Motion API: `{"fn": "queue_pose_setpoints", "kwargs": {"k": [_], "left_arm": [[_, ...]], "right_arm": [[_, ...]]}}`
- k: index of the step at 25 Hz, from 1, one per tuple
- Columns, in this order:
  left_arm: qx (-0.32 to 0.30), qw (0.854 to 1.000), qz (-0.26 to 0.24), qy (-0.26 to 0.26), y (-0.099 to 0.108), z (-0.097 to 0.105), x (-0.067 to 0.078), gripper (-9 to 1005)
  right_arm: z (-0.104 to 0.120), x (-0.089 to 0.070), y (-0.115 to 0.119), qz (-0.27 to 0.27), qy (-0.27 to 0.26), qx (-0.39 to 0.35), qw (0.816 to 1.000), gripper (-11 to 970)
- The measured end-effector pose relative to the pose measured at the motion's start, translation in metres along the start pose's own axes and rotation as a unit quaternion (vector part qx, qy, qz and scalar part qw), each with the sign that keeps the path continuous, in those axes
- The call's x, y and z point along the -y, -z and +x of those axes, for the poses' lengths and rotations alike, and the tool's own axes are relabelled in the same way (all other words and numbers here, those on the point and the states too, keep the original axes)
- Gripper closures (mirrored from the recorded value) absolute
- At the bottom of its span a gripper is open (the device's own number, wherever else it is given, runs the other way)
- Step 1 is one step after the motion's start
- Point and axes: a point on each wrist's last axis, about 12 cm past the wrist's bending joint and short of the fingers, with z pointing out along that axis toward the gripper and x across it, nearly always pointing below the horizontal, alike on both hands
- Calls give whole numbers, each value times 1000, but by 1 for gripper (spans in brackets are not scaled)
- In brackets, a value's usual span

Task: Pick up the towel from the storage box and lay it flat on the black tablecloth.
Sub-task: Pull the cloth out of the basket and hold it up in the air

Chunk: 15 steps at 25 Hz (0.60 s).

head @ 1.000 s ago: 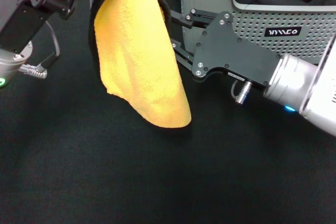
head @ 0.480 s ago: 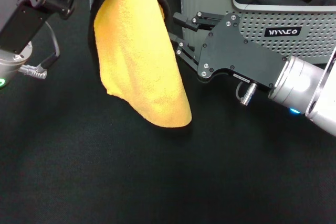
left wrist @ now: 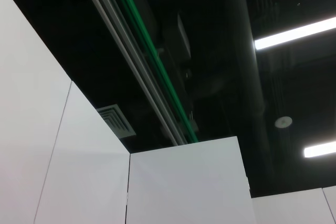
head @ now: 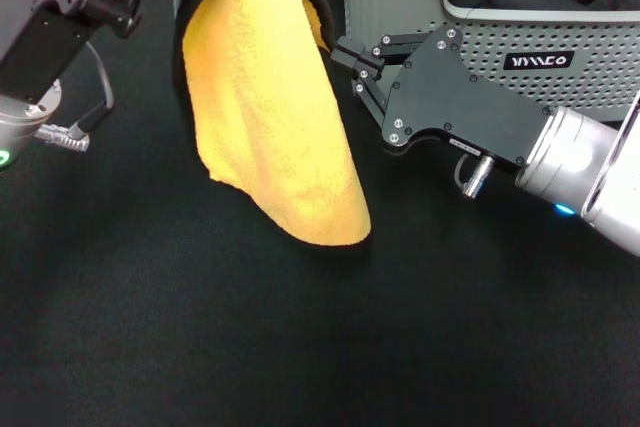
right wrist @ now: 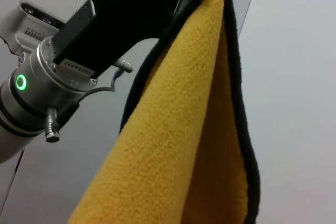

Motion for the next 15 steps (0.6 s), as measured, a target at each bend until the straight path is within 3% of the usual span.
{"fn": "queue_pose_setpoints", "kwargs": {"k": [5, 15], "left_arm": [[-1, 1000, 0, 1, 0, 0, 0, 973], [-7, 1000, -1, 2, 4, 0, 1, 973]], "right_arm": [[0, 0, 0, 0, 0, 0, 1000, 937], [-2, -1, 3, 1, -4, 10, 1000, 946]]}}
